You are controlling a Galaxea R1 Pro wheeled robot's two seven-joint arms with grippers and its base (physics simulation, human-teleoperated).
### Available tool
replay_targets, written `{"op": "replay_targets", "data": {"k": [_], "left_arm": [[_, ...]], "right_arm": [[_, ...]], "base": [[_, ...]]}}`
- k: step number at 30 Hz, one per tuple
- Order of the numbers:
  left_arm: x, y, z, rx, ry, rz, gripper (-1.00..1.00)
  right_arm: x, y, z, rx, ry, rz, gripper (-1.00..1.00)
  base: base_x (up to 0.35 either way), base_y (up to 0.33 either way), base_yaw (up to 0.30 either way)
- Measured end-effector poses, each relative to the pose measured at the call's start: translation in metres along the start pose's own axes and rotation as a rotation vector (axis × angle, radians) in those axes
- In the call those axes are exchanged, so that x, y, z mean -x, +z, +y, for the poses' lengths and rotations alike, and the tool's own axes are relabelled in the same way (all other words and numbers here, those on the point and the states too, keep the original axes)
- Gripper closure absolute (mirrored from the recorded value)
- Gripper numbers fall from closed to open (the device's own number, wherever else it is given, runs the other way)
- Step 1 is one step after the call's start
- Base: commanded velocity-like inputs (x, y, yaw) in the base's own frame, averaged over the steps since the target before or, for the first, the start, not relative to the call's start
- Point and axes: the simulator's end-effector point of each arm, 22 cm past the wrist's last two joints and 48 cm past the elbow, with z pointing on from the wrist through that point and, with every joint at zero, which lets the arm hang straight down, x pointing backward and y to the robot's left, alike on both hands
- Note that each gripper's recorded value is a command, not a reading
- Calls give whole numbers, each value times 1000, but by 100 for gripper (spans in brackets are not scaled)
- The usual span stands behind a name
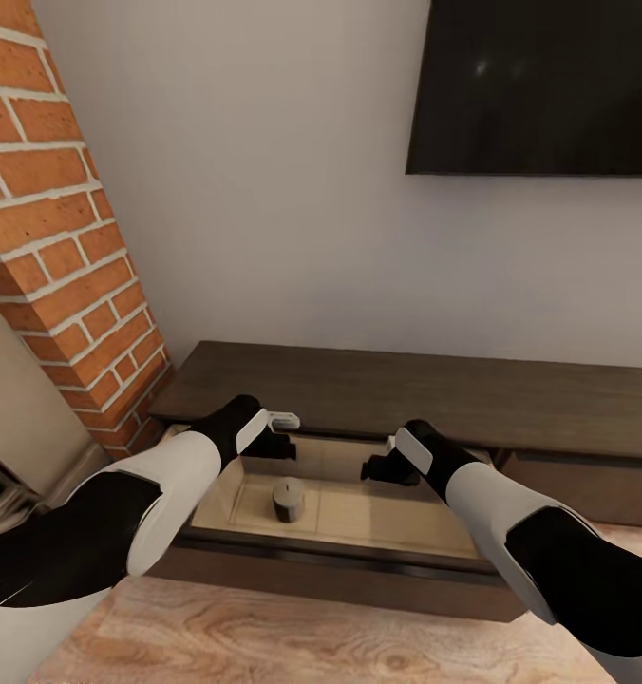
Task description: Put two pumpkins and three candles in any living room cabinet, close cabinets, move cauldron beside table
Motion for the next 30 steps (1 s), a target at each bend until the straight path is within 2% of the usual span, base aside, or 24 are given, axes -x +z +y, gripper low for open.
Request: {"op": "replay_targets", "data": {"k": [30], "left_arm": [[45,-81,-5,6,6,-41,-100]], "right_arm": [[38,-82,15,2,-9,-39,-100]], "base": [[0,0,146]]}}
